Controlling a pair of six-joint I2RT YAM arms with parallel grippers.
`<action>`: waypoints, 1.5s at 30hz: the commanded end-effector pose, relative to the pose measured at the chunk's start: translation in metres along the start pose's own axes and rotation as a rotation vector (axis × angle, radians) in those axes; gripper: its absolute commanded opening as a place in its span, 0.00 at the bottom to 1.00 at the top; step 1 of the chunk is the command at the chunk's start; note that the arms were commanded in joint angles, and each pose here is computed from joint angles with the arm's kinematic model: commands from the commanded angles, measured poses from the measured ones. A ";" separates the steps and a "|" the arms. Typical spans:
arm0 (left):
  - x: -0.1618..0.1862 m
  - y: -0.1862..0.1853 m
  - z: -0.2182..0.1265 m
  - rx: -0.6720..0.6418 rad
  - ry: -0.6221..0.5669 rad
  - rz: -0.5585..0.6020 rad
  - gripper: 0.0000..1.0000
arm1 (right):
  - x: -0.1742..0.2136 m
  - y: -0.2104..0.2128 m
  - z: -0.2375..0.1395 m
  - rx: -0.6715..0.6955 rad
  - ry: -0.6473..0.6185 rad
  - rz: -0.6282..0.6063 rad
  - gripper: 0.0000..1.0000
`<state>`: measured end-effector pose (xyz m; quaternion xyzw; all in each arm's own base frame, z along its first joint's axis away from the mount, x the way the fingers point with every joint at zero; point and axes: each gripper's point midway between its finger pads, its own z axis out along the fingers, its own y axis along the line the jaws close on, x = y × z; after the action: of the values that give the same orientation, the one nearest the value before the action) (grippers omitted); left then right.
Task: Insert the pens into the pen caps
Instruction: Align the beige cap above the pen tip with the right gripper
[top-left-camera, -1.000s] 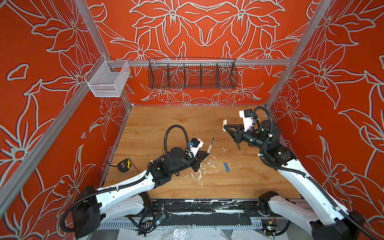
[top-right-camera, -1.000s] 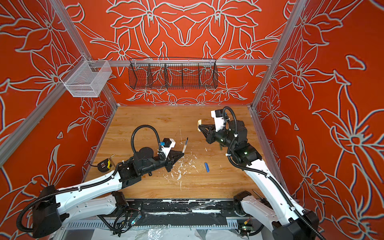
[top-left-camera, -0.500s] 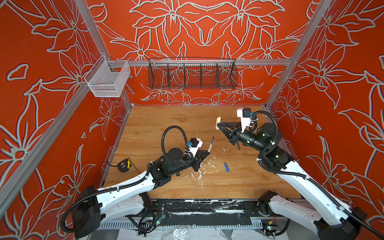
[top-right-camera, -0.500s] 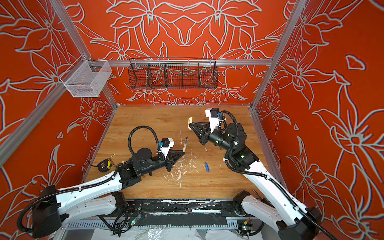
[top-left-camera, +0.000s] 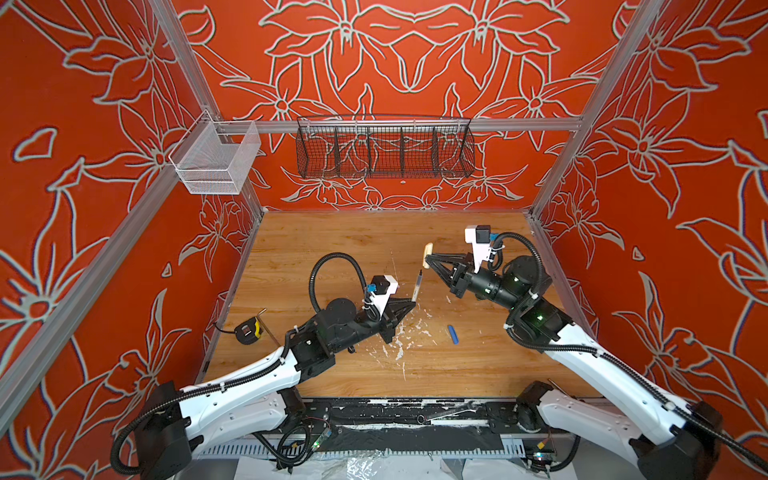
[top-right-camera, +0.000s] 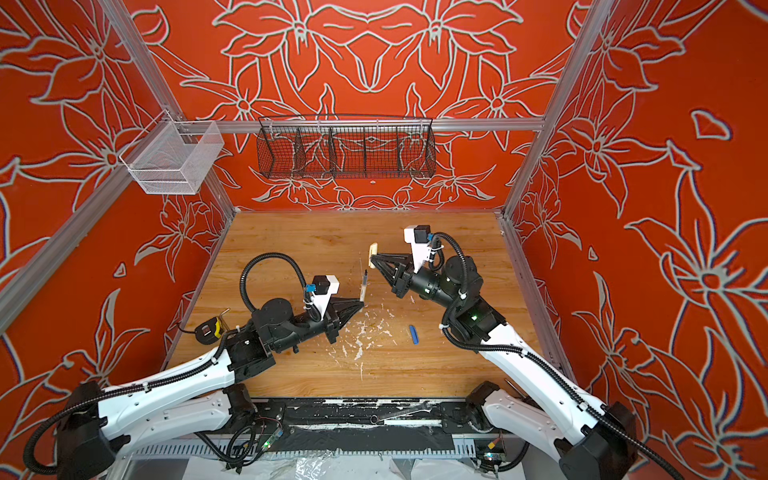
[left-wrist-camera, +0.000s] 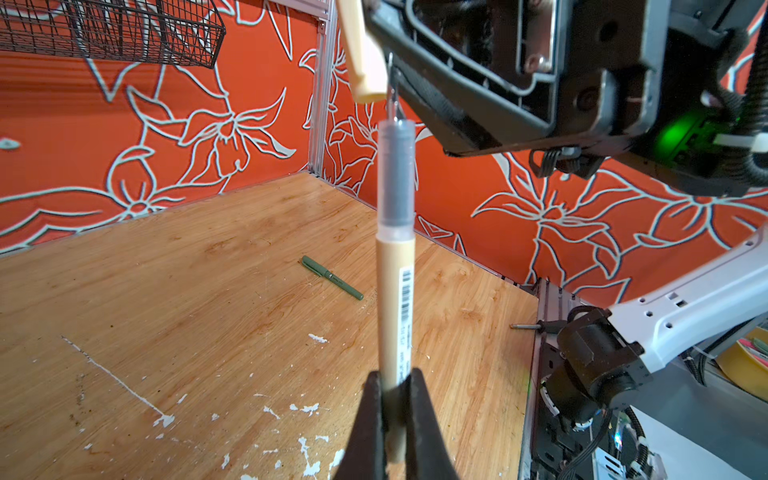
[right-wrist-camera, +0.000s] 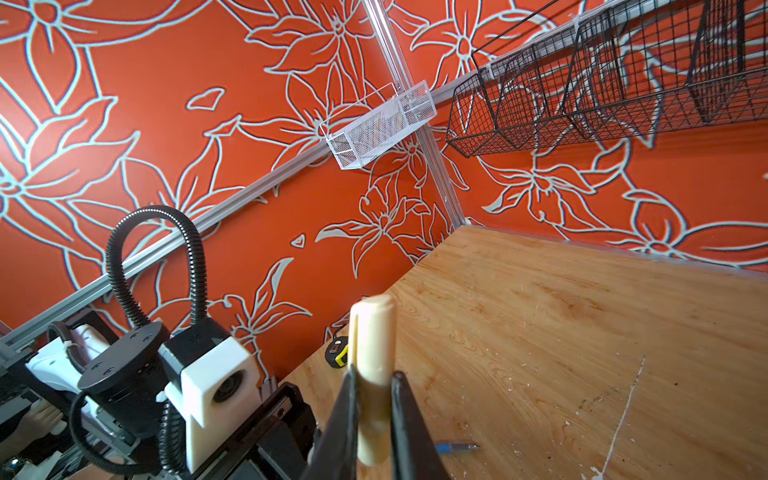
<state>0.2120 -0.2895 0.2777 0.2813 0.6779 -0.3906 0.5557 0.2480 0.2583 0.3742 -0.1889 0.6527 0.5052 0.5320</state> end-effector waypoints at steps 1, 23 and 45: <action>-0.002 -0.002 0.000 0.005 -0.007 0.012 0.00 | -0.021 0.013 -0.003 -0.028 -0.082 -0.018 0.15; -0.001 0.000 0.000 -0.004 0.000 0.010 0.00 | -0.028 0.028 0.003 -0.076 -0.086 -0.049 0.15; -0.003 0.000 -0.002 -0.008 -0.003 0.009 0.00 | -0.002 0.020 0.007 -0.067 -0.040 0.027 0.15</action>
<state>0.2124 -0.2889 0.2725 0.2819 0.6853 -0.3858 0.5496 0.2389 0.2718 0.3810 -0.1945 0.6364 0.5277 0.5279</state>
